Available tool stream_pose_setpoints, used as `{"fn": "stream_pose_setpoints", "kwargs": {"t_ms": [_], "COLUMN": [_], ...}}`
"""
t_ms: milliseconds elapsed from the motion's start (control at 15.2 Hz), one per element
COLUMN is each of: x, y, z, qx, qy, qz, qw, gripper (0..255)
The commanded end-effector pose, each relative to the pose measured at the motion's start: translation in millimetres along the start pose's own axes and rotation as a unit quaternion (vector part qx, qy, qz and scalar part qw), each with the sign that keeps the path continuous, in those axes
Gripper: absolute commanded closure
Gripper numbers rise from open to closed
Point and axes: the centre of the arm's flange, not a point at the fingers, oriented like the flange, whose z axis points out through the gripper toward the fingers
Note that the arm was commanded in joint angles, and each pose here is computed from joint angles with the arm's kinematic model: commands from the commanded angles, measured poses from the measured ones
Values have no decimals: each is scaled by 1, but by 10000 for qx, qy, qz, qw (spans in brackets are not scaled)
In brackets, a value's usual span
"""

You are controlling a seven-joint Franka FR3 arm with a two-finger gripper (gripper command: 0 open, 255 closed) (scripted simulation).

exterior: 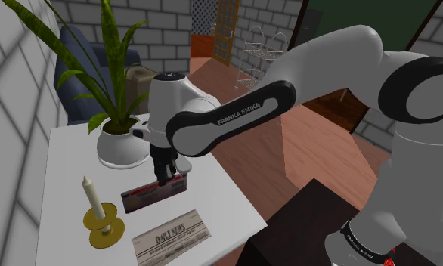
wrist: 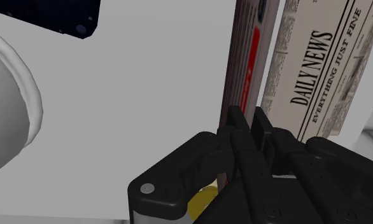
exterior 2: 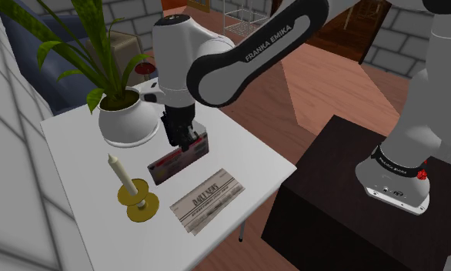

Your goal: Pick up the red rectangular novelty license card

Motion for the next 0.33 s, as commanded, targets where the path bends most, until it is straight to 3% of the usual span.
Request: {"fn": "stream_pose_setpoints", "kwargs": {"t_ms": [0, 264], "x": [2, 3], "y": [0, 0], "z": [-10, -21], "qx": [1, 1], "qy": [0, 0], "qz": [0, 0], "qw": [10000, 10000], "gripper": [255, 255]}}
